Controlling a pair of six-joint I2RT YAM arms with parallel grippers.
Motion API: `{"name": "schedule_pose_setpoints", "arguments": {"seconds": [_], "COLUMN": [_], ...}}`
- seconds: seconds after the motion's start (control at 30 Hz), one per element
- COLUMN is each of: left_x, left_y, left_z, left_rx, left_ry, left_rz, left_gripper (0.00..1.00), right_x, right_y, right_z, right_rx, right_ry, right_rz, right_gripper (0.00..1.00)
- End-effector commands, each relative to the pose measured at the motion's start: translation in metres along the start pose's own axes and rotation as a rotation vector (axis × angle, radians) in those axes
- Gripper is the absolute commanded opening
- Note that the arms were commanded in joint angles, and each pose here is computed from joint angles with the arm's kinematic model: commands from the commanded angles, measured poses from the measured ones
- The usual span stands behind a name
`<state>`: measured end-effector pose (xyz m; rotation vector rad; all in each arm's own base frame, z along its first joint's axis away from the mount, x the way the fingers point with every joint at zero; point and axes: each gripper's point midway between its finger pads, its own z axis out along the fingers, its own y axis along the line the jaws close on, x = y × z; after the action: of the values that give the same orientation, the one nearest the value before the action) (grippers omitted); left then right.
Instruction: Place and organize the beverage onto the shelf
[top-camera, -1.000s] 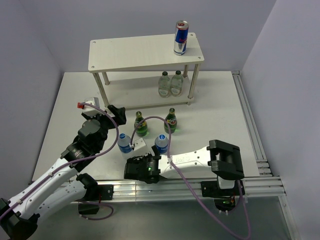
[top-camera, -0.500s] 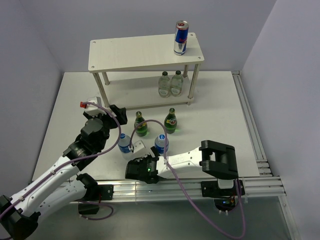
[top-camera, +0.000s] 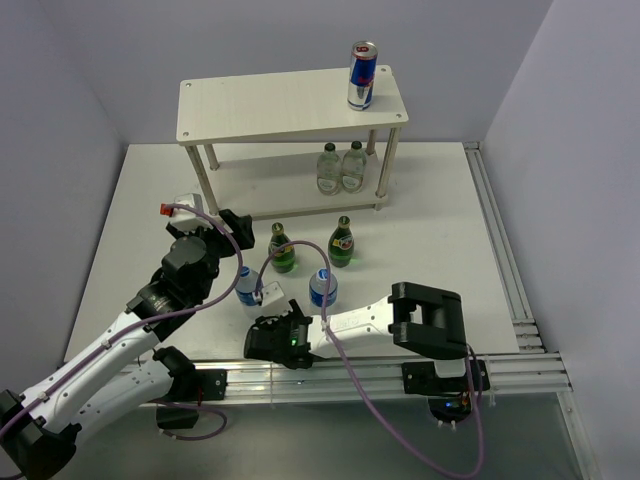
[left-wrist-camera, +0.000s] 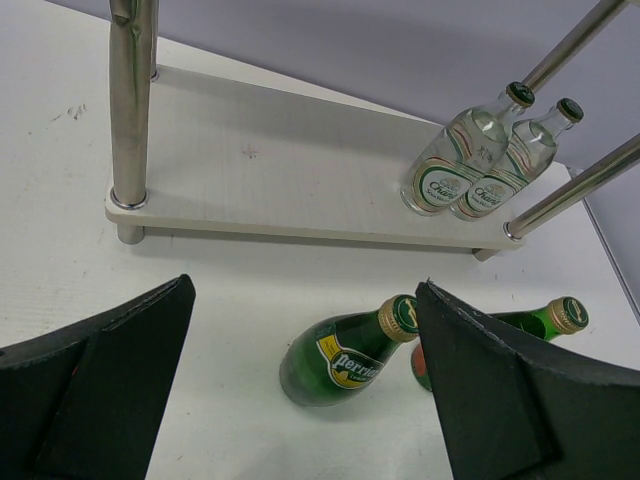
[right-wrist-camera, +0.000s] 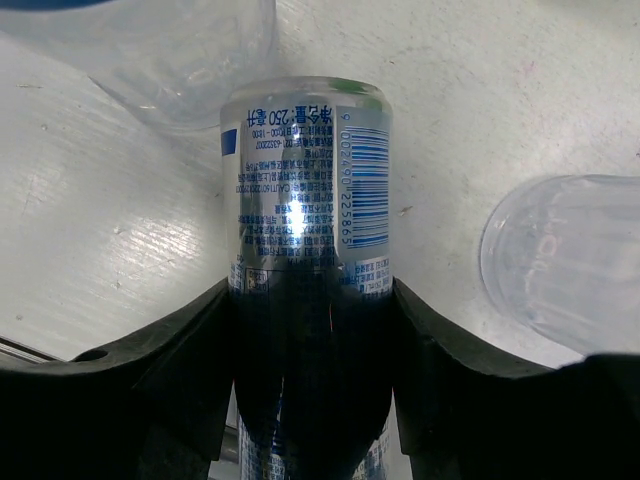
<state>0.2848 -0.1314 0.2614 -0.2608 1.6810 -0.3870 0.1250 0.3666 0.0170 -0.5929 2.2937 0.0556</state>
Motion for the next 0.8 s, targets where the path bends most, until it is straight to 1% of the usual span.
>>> {"name": "schedule_pose_setpoints", "arguments": {"seconds": [0.0,0.07,0.17,0.2,0.23,0.27,0.3,0.33,0.37,0.43,0.47,0.5,0.53,0.57,0.6,0.63,0.67,0.7,0.73,0.77], "left_x": [-0.008,-0.007,-0.009,-0.009,-0.010,-0.011,-0.011,-0.013,-0.013,-0.014,-0.016,-0.016,-0.019,-0.020,-0.021,-0.024,-0.024,-0.025,-0.026,-0.027], "left_y": [-0.002,-0.002,-0.002,-0.002,-0.003,-0.003,-0.004,-0.004,-0.005,-0.006,-0.007,-0.007,-0.008,-0.008,-0.009,-0.009,-0.009,-0.008,-0.007,-0.007], "left_z": [-0.001,-0.001,-0.001,-0.002,-0.002,-0.003,-0.003,-0.003,-0.003,-0.004,-0.004,-0.005,-0.006,-0.007,-0.007,-0.008,-0.009,-0.009,-0.009,-0.009], "left_rx": [0.004,0.004,0.004,0.007,0.009,0.010,0.015,0.014,0.017,0.022,0.025,0.028,0.031,0.033,0.034,0.035,0.035,0.031,0.025,0.025], "left_ry": [-0.027,-0.024,-0.027,-0.029,-0.030,-0.035,-0.035,-0.036,-0.035,-0.034,-0.037,-0.036,-0.041,-0.041,-0.043,-0.049,-0.049,-0.051,-0.054,-0.055], "left_rz": [-0.006,-0.004,-0.007,-0.011,-0.012,-0.016,-0.018,-0.021,-0.020,-0.026,-0.030,-0.032,-0.036,-0.041,-0.043,-0.046,-0.047,-0.046,-0.045,-0.046], "left_gripper": [0.99,0.99,0.99,0.99,0.99,0.99,0.99,0.99,0.99,0.99,0.99,0.99,0.99,0.99,0.99,0.99,0.99,0.99,0.99,0.99], "right_x": [0.030,0.028,-0.002,-0.011,-0.020,-0.039,-0.052,-0.077,-0.087,-0.119,-0.148,-0.166,-0.181,-0.201,-0.227,-0.245,-0.272,-0.290,-0.301,-0.333], "right_y": [-0.005,-0.008,-0.008,-0.013,-0.014,-0.013,-0.020,-0.027,-0.025,-0.041,-0.052,-0.061,-0.072,-0.081,-0.090,-0.110,-0.115,-0.126,-0.139,-0.166], "right_z": [-0.003,-0.018,-0.053,-0.075,-0.088,-0.103,-0.122,-0.143,-0.149,-0.175,-0.192,-0.205,-0.214,-0.225,-0.239,-0.240,-0.249,-0.259,-0.258,-0.269], "right_rx": [0.015,0.032,0.030,0.018,0.008,-0.003,-0.022,-0.041,-0.045,-0.055,-0.030,-0.028,0.002,0.019,0.021,0.087,0.056,0.009,0.045,0.046], "right_ry": [0.094,0.082,-0.010,-0.033,-0.056,-0.107,-0.132,-0.188,-0.215,-0.299,-0.389,-0.443,-0.490,-0.538,-0.612,-0.640,-0.707,-0.752,-0.792,-0.892], "right_rz": [-0.047,-0.054,0.001,-0.002,0.014,0.059,0.078,0.123,0.134,0.178,0.203,0.226,0.184,0.194,0.267,0.203,0.311,0.347,0.271,0.413], "right_gripper": [0.00,0.00,0.00,0.00,0.00,0.00,0.00,0.00,0.00,0.00,0.00,0.00,0.00,0.00,0.00,0.00,0.00,0.00,0.00,0.00]}}
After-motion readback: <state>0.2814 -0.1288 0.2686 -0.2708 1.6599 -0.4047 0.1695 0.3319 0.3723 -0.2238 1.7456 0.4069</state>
